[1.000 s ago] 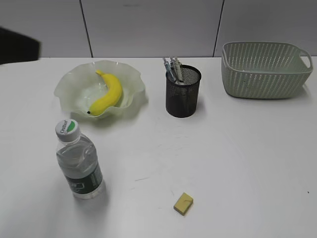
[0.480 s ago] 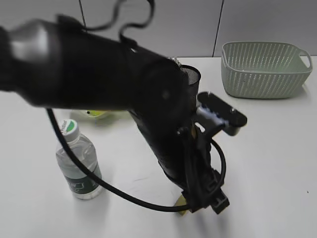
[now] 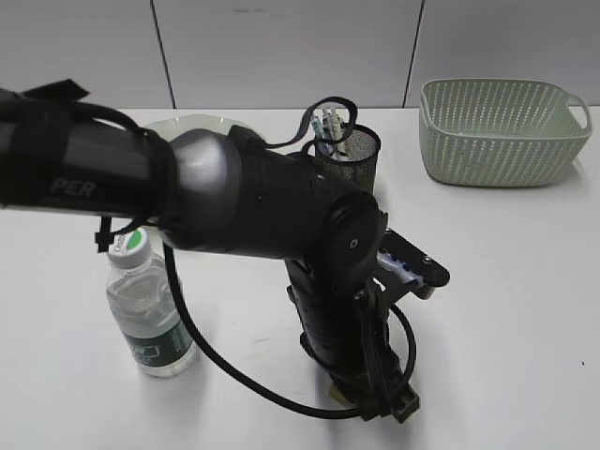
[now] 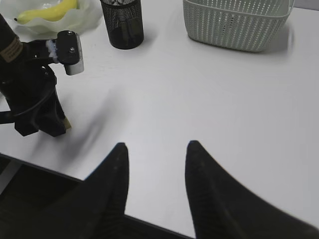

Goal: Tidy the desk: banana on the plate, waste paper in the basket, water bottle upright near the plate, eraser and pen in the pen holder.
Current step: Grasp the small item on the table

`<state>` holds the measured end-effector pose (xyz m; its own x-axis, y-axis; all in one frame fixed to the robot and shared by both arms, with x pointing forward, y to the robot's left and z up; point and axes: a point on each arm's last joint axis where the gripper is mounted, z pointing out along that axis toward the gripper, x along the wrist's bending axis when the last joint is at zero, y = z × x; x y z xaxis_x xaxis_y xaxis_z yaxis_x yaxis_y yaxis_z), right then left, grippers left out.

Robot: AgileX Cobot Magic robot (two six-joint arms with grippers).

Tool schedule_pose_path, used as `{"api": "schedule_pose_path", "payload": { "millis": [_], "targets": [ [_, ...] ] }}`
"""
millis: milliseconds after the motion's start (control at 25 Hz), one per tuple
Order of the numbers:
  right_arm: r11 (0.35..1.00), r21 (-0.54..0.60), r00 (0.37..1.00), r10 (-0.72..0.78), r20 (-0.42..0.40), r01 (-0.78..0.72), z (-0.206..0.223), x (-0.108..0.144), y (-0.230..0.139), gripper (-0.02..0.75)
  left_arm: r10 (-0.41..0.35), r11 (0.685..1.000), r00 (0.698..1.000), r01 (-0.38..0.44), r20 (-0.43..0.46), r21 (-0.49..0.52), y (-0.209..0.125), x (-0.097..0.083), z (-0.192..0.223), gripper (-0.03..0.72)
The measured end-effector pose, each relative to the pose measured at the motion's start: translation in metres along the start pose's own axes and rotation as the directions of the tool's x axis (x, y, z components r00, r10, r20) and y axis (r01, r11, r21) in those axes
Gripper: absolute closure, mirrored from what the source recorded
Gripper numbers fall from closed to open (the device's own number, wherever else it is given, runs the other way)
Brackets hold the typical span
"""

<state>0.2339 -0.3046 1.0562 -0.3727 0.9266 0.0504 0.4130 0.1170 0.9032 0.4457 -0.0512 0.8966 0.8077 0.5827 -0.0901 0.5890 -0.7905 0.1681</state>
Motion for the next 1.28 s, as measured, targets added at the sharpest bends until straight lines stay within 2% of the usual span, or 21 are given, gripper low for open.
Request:
{"api": "schedule_pose_path", "payload": {
  "millis": [160,240,320,400,480,600,720,920,1160,1240,1280],
  "targets": [
    [1.0,0.0,1.0,0.0,0.0,0.0,0.0,0.0,0.0,0.428,0.023,1.0,0.999,-0.023,-0.027,0.001,0.0,0.004,0.0,0.592],
    [1.0,0.0,1.0,0.0,0.0,0.0,0.0,0.0,0.0,0.428,0.025,1.0,0.999,-0.025,-0.032,0.001,0.0,0.006,0.0,0.66],
    [1.0,0.0,1.0,0.0,0.0,0.0,0.0,0.0,0.0,0.429,0.024,1.0,0.999,-0.024,-0.032,0.002,0.001,0.006,-0.001,0.68],
    [1.0,0.0,1.0,0.0,0.0,0.0,0.0,0.0,0.0,0.43,0.02,1.0,0.999,-0.02,-0.028,0.003,0.002,0.006,-0.002,0.65],
    [1.0,0.0,1.0,0.0,0.0,0.0,0.0,0.0,0.0,0.43,0.009,1.0,1.0,-0.009,-0.016,-0.008,0.004,0.004,-0.003,0.564],
    [1.0,0.0,1.0,0.0,0.0,0.0,0.0,0.0,0.0,0.43,0.0,0.998,1.0,0.0,-0.003,-0.055,0.008,0.002,-0.009,0.379],
    [1.0,0.0,1.0,0.001,-0.001,-0.001,0.0,0.0,0.0,0.43,0.001,0.996,1.0,-0.001,0.0,-0.086,0.01,0.001,-0.017,0.307],
    [1.0,0.0,1.0,0.001,-0.001,-0.001,0.0,0.0,0.0,0.43,-0.001,0.995,1.0,0.001,0.0,-0.097,0.011,0.001,-0.016,0.288],
    [1.0,0.0,1.0,0.001,-0.001,-0.001,0.0,0.0,0.0,0.43,-0.009,0.999,1.0,0.009,-0.007,-0.036,0.008,0.004,0.011,0.288],
    [1.0,0.0,1.0,0.001,-0.001,-0.001,0.0,0.0,0.0,0.43,-0.02,0.999,1.0,0.019,-0.01,-0.038,0.008,0.004,0.011,0.319],
    [1.0,0.0,1.0,0.001,-0.001,-0.001,0.0,0.0,0.0,0.43,-0.016,0.999,1.0,0.015,-0.018,-0.039,0.009,0.005,0.011,0.366]
  ]
}}
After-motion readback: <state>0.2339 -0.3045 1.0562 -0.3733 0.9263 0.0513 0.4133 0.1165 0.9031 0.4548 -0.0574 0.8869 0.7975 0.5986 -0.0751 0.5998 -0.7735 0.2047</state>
